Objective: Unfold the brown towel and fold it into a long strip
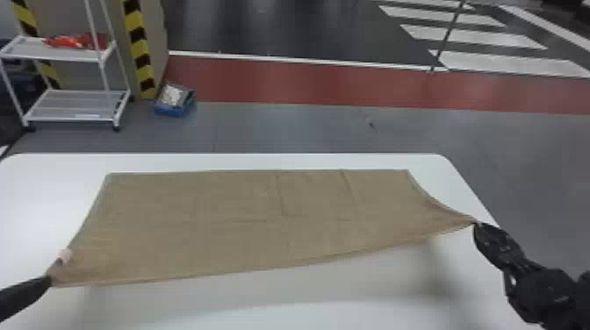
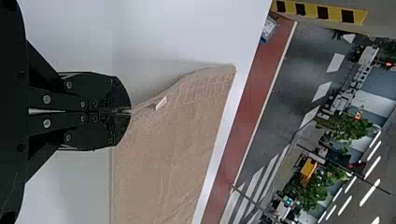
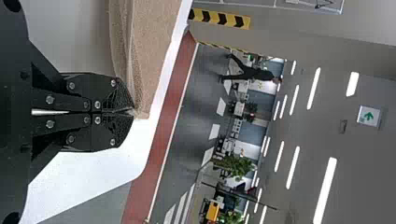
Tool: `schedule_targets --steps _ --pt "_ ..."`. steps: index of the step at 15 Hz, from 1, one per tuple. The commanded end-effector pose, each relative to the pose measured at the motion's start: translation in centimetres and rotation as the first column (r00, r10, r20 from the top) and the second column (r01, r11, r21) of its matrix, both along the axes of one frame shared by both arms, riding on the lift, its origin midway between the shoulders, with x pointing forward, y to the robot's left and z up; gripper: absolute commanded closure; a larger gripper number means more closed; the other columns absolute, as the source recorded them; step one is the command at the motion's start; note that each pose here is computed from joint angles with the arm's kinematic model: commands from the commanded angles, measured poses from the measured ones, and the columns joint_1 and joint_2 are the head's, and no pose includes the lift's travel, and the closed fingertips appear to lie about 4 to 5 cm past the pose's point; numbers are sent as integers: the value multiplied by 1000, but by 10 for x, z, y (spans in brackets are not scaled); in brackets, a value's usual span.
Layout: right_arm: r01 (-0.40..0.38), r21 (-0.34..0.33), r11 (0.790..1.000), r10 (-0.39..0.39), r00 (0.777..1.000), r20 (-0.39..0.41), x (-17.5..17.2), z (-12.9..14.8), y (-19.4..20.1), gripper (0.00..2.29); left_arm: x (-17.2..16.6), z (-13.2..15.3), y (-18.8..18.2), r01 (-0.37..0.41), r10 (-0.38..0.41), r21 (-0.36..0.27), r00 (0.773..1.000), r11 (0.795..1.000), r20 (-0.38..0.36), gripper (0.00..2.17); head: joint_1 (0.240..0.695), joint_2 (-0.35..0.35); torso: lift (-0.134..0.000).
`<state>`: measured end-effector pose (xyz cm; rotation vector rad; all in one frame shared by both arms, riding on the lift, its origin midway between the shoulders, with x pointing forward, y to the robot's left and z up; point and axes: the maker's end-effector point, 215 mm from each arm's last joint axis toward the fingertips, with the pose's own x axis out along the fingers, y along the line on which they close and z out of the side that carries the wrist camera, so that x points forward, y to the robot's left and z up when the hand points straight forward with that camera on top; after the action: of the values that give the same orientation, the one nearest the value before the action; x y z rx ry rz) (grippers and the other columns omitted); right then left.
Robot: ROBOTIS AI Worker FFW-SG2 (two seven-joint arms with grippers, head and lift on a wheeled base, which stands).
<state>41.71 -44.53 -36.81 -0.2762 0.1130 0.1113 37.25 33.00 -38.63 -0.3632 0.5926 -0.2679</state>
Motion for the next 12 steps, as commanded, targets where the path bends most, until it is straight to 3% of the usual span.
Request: schedule_targets --steps 1,5,9,12 --pt "-15 -47 999 15 1000 2 -10 11 -6 1423 -5 16 -2 -4 4 -10 1000 1000 -16 1730 695 -165 -125" --pt "15 -39 999 -15 1000 7 11 31 -25 1423 5 43 -2 -26 27 15 1000 1000 -15 1730 695 -186 -125" --pt "-12 -28 1000 10 998 -57 56 14 -4 1423 39 44 -10 -48 47 54 999 997 9 1727 695 -186 -125" --pt "9 16 1000 -7 997 -81 88 7 -4 1423 73 43 -1 -93 91 89 996 992 24 1727 695 -157 -125"
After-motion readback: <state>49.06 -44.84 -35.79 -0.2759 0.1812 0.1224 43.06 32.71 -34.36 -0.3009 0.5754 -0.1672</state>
